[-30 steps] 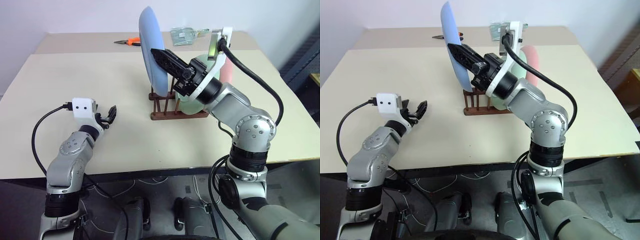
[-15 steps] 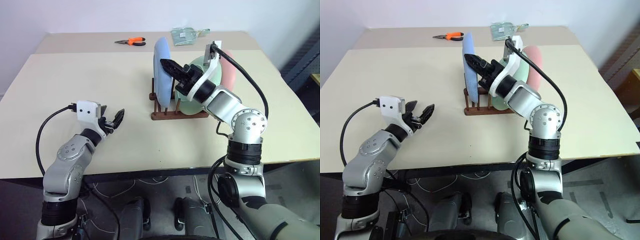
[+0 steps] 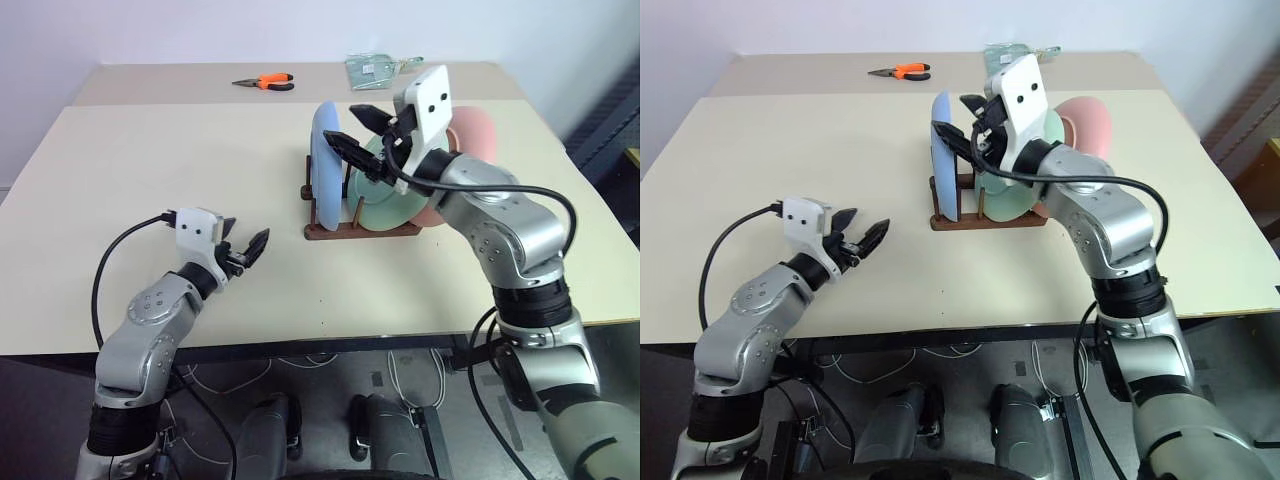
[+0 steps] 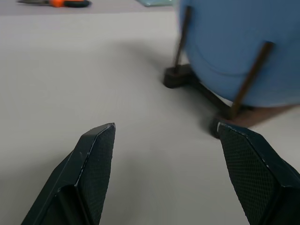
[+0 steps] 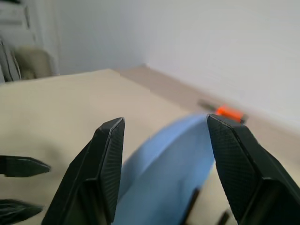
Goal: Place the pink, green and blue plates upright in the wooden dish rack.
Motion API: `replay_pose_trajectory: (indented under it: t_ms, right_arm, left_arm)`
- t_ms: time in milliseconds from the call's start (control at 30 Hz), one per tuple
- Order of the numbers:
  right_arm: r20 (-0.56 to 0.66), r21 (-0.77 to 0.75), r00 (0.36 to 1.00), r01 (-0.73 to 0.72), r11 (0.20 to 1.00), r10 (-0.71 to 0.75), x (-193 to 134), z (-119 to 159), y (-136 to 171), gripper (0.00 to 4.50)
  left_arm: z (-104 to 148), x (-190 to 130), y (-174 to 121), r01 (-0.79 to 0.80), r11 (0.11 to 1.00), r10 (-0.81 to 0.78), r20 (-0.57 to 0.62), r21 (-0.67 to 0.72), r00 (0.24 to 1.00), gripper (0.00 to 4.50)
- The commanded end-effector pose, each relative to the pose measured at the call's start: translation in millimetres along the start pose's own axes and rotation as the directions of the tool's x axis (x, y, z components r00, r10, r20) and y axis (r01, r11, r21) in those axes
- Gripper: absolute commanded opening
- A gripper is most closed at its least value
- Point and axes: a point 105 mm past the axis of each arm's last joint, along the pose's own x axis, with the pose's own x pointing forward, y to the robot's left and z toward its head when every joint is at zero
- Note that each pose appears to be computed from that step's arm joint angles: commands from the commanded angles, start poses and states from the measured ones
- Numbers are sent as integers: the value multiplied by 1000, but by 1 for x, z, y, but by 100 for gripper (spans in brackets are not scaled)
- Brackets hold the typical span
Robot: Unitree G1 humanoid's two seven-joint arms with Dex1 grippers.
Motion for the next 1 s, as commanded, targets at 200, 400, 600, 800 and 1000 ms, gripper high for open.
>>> replay_pose_trajectory:
  t_ms: [200, 400, 600, 800, 1000]
  right_arm:
    - [-178, -131, 984, -16, 991, -8, -84, 2, -32, 8]
    - [-411, -135, 911, -19, 991, -39, -128, -34, -31, 8]
    - [-488, -183, 868, 5, 983, -95, -128, -59, -37, 8]
    - [-418, -233, 904, -16, 972, -86, -98, -64, -35, 8]
    - [-340, -229, 940, -82, 970, -1, -85, -43, -22, 8]
  left_arm:
    - [12, 0, -63, 385, 910, -383, -43, 152, 923, 359]
    - [17, 8, -69, 458, 874, -455, -55, 164, 889, 359]
    - [20, 9, -74, 496, 853, -495, -51, 162, 867, 359]
    - [23, 7, -76, 492, 860, -493, -31, 136, 870, 359]
    - [20, 4, -76, 476, 871, -476, -30, 124, 879, 359]
